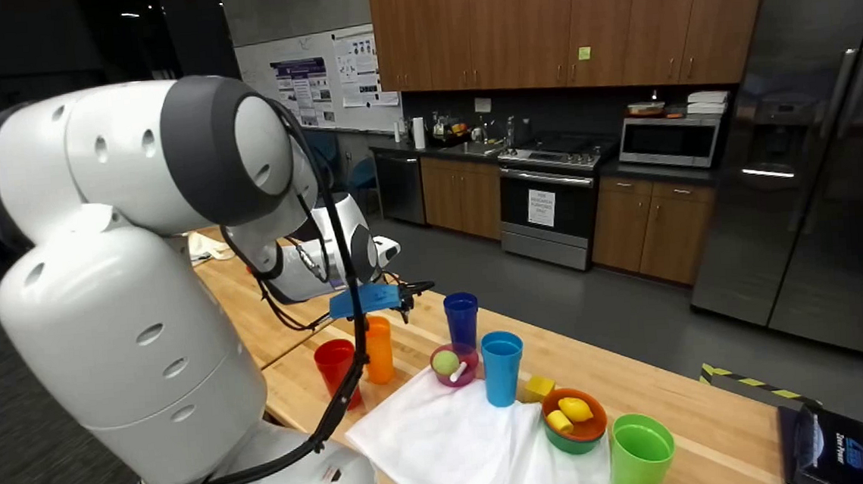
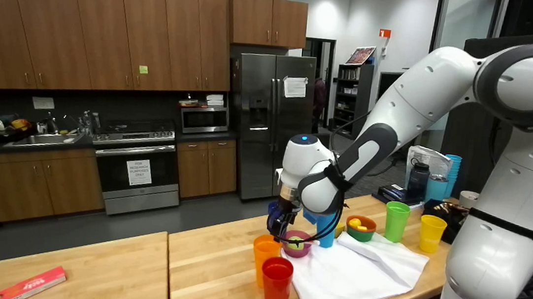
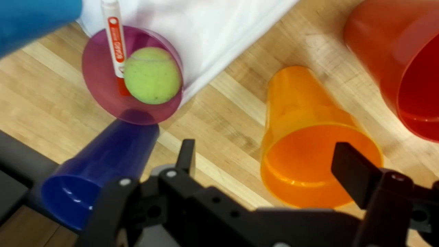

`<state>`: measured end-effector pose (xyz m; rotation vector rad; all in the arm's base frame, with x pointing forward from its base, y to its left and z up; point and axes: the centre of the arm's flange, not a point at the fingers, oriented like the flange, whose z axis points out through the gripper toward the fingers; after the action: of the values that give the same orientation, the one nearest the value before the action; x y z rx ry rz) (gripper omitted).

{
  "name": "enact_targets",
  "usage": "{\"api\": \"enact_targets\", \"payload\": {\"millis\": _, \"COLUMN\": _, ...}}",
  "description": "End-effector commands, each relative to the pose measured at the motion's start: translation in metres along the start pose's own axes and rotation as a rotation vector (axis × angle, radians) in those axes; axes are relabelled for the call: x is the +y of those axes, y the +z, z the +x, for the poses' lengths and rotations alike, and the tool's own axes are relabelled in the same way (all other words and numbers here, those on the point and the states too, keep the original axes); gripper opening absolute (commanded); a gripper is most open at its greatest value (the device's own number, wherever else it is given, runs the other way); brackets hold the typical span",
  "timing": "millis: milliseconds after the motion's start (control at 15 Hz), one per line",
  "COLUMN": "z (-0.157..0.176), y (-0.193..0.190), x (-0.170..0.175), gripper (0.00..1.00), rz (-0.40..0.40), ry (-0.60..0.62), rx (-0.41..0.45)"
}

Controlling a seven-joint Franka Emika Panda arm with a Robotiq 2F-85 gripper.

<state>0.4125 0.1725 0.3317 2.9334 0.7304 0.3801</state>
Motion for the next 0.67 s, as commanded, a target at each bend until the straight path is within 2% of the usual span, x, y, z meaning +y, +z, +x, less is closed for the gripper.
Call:
{"api": "enact_targets", "payload": {"millis": 0, "z": -0.010, "y": -0.049, "x": 0.005, "gripper": 1.00, "rz": -0.080, "ry": 0.066, "rx": -0.083}}
{"api": "enact_targets", "payload": {"millis": 67, "z": -0.013, "y": -0.058, "x": 0.002, "gripper": 1.00, "rz": -0.088, "ry": 0.051, "rx": -0.128}}
{"api": "enact_targets", "payload": {"millis": 133, "z": -0.008, "y": -0.030, "x": 0.006, "gripper": 1.00, "rz": -0.055, "ry": 0.041, "rx": -0.084}}
{"api": "enact_targets", "payload": {"millis": 333, "z": -0.012, "y": -0.048, "x": 0.003, "gripper": 1.00, "rz": -0.083, "ry": 0.043, "rx": -0.116}}
{"api": "enact_targets", "payload": {"millis": 600, "z": -0.013, "y": -0.048, "x": 0.003, "gripper": 1.00, "rz": -0.084, "ry": 0.043, "rx": -0.118}}
